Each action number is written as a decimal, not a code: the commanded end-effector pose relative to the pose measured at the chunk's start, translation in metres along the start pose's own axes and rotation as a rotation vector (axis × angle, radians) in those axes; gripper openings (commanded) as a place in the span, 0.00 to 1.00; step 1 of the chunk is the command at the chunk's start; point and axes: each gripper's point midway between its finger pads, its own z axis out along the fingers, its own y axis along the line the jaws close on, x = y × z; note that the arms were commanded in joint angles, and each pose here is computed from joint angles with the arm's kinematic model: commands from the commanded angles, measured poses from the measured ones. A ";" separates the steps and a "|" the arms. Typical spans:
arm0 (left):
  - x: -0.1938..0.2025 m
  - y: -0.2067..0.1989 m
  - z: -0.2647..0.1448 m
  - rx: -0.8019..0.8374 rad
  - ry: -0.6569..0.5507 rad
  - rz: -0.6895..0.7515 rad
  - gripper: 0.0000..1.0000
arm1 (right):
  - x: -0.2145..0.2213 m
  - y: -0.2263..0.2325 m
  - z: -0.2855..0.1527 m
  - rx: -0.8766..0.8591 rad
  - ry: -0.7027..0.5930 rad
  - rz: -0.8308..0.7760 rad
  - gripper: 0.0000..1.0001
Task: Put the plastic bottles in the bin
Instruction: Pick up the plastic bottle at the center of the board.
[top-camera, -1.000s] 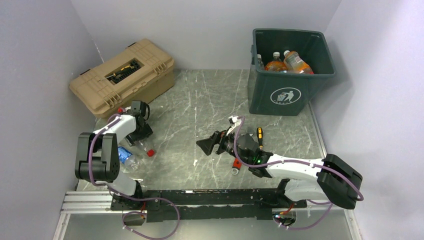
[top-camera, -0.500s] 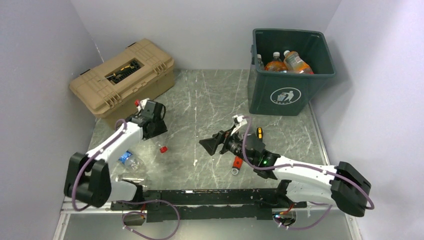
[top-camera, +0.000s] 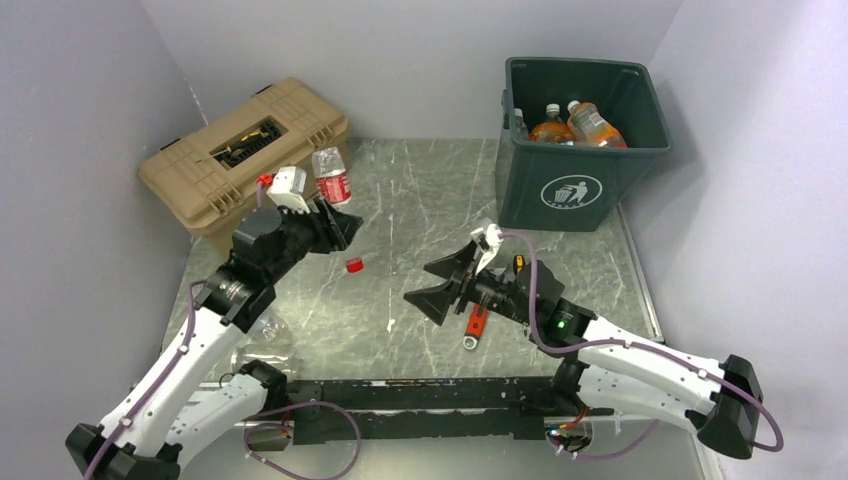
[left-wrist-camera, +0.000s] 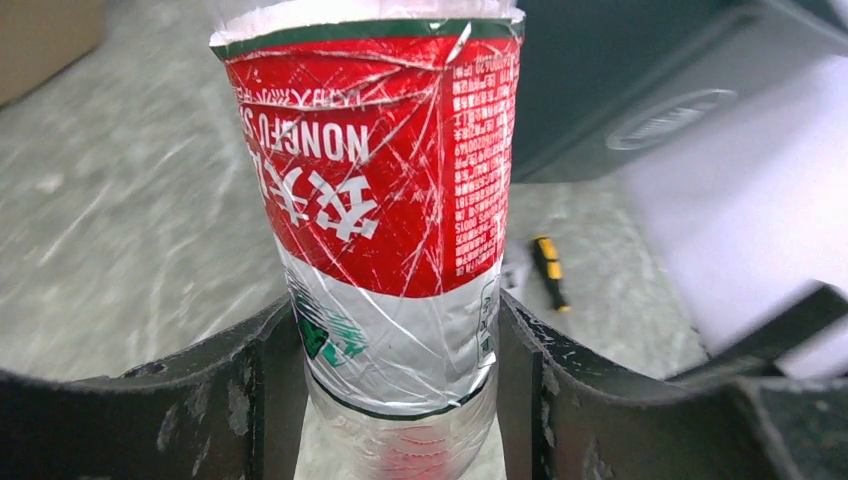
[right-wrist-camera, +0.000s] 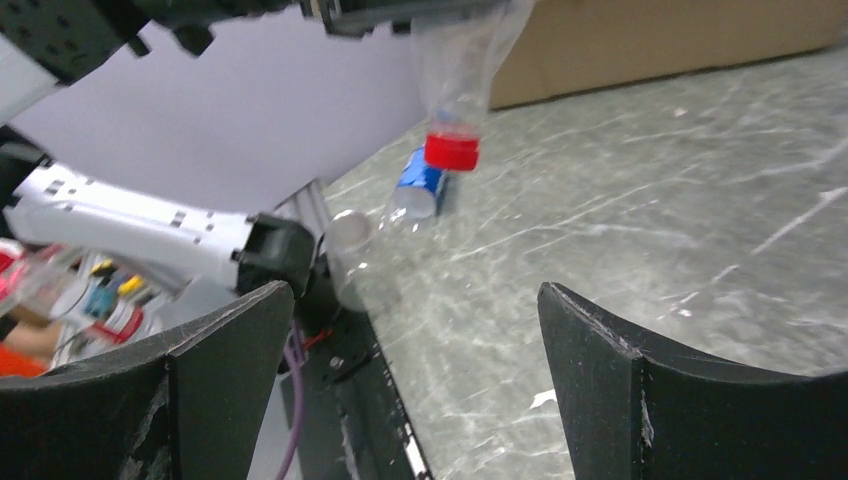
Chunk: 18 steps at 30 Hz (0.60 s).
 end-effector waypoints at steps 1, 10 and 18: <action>-0.031 -0.072 -0.019 0.413 -0.160 0.136 0.54 | 0.002 0.038 0.008 -0.204 0.051 -0.005 0.97; -0.040 -0.122 -0.064 0.728 -0.236 0.156 0.53 | 0.011 0.065 0.037 -0.319 0.010 0.018 1.00; -0.042 -0.111 -0.091 0.716 -0.327 0.018 0.52 | -0.008 0.071 0.060 -0.213 -0.161 -0.031 0.98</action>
